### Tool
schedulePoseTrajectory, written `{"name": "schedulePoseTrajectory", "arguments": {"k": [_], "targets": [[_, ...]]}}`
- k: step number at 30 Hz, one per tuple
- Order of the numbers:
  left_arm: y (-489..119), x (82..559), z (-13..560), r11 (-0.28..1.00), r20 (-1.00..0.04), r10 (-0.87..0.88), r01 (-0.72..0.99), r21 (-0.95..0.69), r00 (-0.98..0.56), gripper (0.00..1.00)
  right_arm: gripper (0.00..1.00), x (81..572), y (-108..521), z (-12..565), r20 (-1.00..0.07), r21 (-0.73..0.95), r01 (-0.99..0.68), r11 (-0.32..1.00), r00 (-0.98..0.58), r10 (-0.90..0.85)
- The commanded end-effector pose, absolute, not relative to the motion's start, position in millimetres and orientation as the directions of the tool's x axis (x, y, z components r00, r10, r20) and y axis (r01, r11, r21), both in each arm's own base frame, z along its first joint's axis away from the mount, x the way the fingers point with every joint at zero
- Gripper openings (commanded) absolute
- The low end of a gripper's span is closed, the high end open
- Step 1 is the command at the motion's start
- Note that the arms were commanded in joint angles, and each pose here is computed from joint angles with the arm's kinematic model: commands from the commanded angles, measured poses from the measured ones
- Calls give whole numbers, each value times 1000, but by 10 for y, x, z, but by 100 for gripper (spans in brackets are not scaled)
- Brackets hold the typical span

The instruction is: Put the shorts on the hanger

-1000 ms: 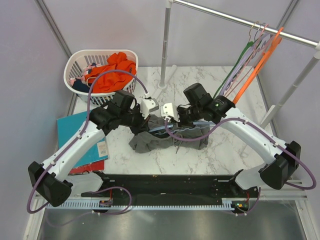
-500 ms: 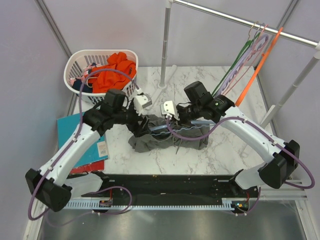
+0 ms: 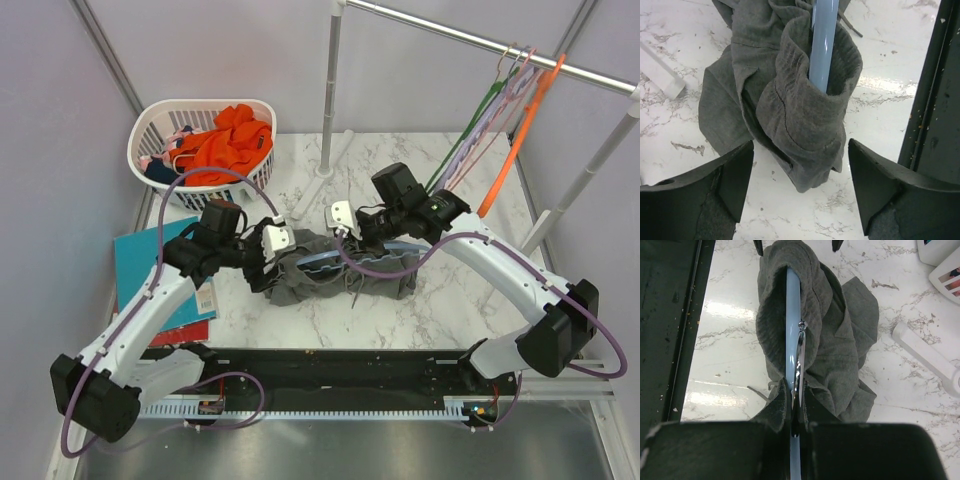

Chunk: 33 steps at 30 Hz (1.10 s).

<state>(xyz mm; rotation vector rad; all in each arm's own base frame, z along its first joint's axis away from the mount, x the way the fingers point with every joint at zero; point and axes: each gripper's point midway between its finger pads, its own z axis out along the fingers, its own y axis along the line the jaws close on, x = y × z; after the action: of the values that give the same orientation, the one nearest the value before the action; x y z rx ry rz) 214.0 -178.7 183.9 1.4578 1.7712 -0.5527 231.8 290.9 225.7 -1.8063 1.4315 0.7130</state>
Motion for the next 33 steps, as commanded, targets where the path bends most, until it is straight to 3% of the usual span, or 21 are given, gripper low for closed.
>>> {"name": "schedulePoseTrajectory", "arguments": {"k": [1,6,10,15,17,18,19,21,22,25,33], "targets": [[-1969,2251,1753,113,-770,626,963,244,122,74,0,2281,3046,2499,-821,-263,-947,-184,320,-472],[-2208,2263,1836,80,-797,574,956,283,188,61,0,2282,3067,2496,-826,-256,-947,-195,319,-466],[-2333,2234,1899,70,-814,546,957,281,199,41,0,2297,3108,2486,-831,-242,-949,-201,310,-462],[-2445,2195,1951,82,-846,512,972,219,147,39,0,2294,3177,2506,-847,-228,-950,-214,302,-438],[-2454,2186,1917,83,-846,515,975,208,137,33,0,2294,3200,2526,-851,-230,-950,-212,302,-430],[-2433,2184,1881,89,-842,524,974,208,132,28,0,2299,3199,2529,-850,-231,-950,-210,302,-431],[-2421,2187,1859,94,-839,529,974,207,127,7,0,2300,3192,2550,-849,-237,-950,-205,305,-431],[-2361,2110,1832,83,-836,527,970,228,151,2,10,2326,3158,2559,-851,-207,-966,-157,257,-458],[-2346,2059,1815,66,-835,523,969,240,171,2,29,2352,3102,2576,-859,-180,-976,-123,217,-464],[-2278,1928,1767,34,-829,511,959,281,225,2,65,2365,2942,2637,-888,-59,-998,-16,59,-456],[-2272,1806,1765,-28,-826,481,947,320,294,2,79,2527,2624,2770,-887,151,-949,278,-254,-385]]}}
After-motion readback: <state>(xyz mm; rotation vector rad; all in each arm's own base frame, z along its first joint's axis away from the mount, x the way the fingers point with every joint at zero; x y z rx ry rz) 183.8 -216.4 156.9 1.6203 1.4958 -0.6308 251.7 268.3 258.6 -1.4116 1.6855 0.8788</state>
